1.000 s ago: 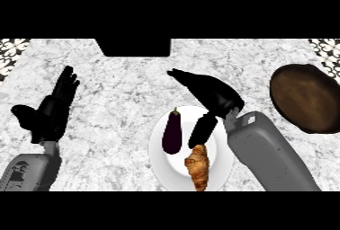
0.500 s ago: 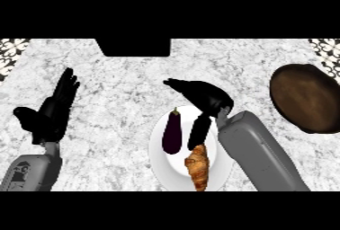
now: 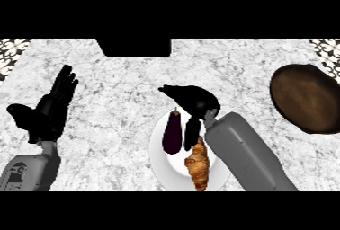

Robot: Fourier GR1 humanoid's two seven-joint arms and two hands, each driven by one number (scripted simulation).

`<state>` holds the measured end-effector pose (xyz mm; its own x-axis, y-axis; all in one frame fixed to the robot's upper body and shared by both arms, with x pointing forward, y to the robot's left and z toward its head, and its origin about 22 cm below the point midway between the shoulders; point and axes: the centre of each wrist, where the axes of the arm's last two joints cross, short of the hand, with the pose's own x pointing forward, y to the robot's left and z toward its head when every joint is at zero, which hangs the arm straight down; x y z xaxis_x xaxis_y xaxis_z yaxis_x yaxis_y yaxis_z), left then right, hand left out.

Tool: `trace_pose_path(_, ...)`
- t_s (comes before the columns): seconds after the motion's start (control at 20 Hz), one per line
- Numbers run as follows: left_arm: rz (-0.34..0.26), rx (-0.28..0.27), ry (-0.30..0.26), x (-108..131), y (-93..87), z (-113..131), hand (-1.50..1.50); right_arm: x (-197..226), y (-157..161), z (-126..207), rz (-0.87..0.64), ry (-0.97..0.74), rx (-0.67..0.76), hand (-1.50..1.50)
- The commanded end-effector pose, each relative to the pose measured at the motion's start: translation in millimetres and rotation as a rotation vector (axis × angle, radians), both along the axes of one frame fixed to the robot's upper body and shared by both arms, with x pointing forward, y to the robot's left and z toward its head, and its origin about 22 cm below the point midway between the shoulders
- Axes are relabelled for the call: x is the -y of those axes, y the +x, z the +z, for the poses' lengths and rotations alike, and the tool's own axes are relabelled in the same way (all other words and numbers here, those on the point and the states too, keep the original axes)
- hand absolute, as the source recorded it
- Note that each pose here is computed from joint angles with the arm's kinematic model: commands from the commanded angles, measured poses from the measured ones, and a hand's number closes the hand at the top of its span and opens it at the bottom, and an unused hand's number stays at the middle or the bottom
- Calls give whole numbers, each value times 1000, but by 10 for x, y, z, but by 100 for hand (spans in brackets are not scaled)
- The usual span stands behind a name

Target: Pick the eggplant from the plate and place it in the pan

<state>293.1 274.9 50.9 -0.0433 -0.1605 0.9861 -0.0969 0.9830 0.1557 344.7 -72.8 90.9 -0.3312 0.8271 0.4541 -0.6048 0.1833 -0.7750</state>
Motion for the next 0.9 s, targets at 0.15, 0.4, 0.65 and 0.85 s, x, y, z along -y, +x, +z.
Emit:
trace_pose_path(0.15, -7, 5, -7, -9, 108, -70, 0, -99, 43, -90, 5, -139, 18, -150)
trace_pose_path(0.4, 9, 9, 0, -111, 31, -17, 0, -318, -231, -244, 7, -191, -12, -150)
trace_pose_path(0.65, 9, 9, 17, 106, 136, -61, 0, -283, 74, -281, 15, -188, -35, -150)
trace_pose_path(0.85, -9, -8, 7, 89, 123, -59, 0, -326, 54, -405, 8, -230, -39, -150)
